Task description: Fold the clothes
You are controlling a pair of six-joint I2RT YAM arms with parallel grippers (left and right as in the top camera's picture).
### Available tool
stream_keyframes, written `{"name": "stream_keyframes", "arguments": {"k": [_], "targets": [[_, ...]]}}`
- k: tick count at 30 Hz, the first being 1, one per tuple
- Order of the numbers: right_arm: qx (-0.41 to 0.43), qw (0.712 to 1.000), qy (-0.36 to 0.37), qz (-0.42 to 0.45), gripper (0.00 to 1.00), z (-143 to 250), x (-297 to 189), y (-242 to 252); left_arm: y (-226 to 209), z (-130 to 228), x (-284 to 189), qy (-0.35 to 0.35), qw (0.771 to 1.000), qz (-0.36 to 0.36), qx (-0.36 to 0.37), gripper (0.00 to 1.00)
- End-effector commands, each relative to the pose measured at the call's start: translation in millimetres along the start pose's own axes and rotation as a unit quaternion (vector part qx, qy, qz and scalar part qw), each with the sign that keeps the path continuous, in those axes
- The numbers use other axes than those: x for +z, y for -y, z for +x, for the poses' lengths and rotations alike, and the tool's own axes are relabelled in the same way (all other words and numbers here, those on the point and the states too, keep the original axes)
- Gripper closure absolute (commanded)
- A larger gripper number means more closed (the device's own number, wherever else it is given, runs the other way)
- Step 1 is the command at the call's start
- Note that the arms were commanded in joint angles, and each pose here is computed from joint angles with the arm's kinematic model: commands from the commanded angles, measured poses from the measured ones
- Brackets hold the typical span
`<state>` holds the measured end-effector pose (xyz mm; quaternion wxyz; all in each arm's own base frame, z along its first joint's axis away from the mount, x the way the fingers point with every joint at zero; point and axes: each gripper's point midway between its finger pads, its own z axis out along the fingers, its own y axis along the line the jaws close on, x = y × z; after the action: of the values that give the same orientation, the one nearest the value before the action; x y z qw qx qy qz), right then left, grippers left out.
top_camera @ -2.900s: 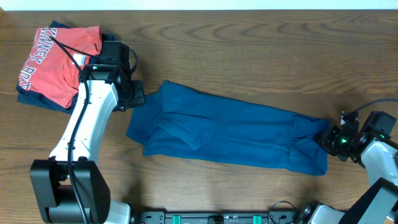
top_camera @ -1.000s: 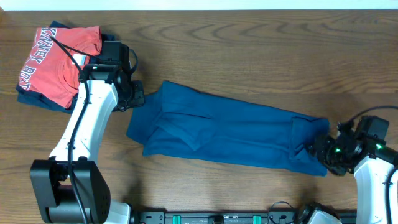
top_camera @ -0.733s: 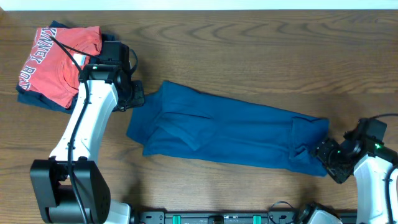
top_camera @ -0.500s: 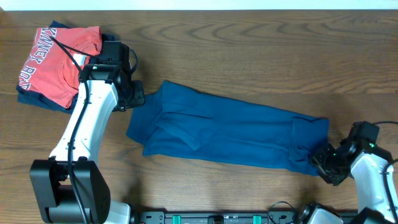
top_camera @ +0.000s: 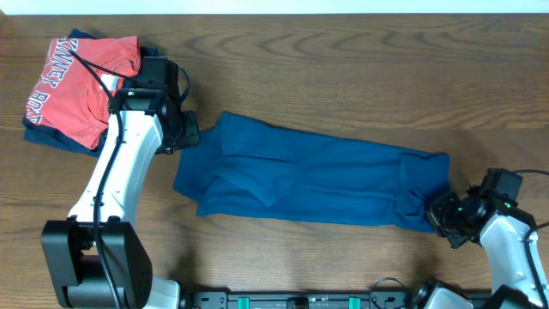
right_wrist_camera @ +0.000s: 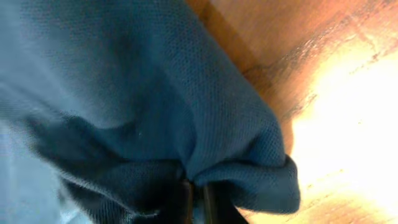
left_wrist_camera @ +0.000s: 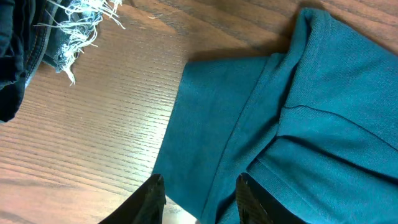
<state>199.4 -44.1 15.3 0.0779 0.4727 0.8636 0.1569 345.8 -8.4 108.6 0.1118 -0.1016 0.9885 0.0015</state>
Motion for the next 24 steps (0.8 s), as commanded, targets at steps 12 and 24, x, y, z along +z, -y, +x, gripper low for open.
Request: {"name": "stream_keyframes", "arguments": {"k": [12, 24], "targets": [[-0.186, 0.964, 0.112, -0.151, 0.48, -17.0, -74.5, -70.0, -0.9, -5.3, -9.2, 0.014, 1.000, 0.003, 0.002, 0.60], [-0.205, 0.970, 0.044, -0.121, 0.56, -21.1, -29.3, -63.7, 1.6, -2.8, -9.2, 0.008, 1.000, 0.010, 0.002, 0.60]]}}
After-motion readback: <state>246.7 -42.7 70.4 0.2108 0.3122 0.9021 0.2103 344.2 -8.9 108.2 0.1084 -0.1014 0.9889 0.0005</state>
